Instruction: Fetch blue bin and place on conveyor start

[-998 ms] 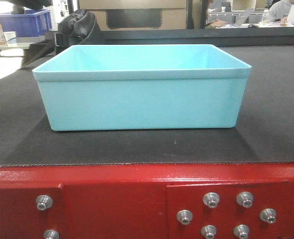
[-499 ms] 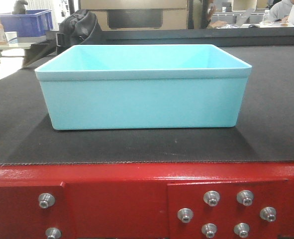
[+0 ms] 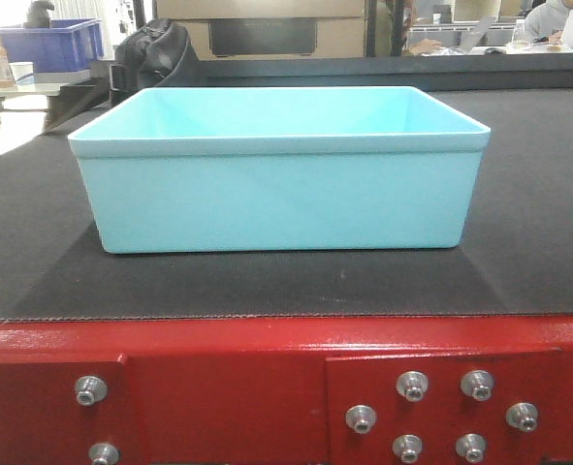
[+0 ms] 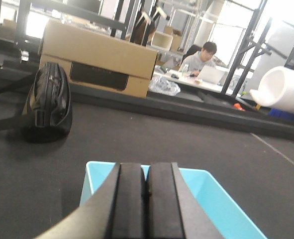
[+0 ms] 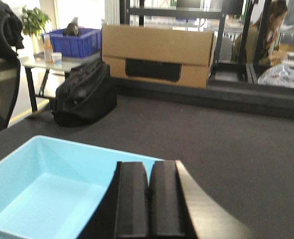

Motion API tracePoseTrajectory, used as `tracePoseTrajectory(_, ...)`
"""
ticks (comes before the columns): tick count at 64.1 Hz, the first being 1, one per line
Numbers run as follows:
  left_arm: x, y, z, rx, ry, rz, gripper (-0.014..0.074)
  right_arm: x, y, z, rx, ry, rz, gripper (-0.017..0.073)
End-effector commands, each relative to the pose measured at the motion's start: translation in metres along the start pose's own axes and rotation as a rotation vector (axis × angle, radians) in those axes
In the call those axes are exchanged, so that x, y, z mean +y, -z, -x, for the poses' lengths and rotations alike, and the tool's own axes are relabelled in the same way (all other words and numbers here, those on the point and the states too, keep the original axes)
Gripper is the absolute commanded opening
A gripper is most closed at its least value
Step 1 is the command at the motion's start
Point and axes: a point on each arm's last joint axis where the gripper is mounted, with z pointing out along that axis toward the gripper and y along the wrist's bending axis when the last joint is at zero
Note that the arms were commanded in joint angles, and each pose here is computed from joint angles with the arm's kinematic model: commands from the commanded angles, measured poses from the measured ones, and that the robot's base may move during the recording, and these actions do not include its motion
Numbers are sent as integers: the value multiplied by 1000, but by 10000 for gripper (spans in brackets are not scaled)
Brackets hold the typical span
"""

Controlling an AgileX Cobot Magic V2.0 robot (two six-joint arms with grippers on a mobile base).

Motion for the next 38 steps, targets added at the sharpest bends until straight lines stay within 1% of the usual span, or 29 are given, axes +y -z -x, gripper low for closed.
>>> tracePoseTrajectory(1, -1, 4, 3, -23, -3, -16, -111, 0, 4, 4, -38, 10, 2, -160)
tracePoseTrajectory(38, -2, 5, 3, -26, -3, -17, -111, -1, 6, 2, -37, 8, -3, -160)
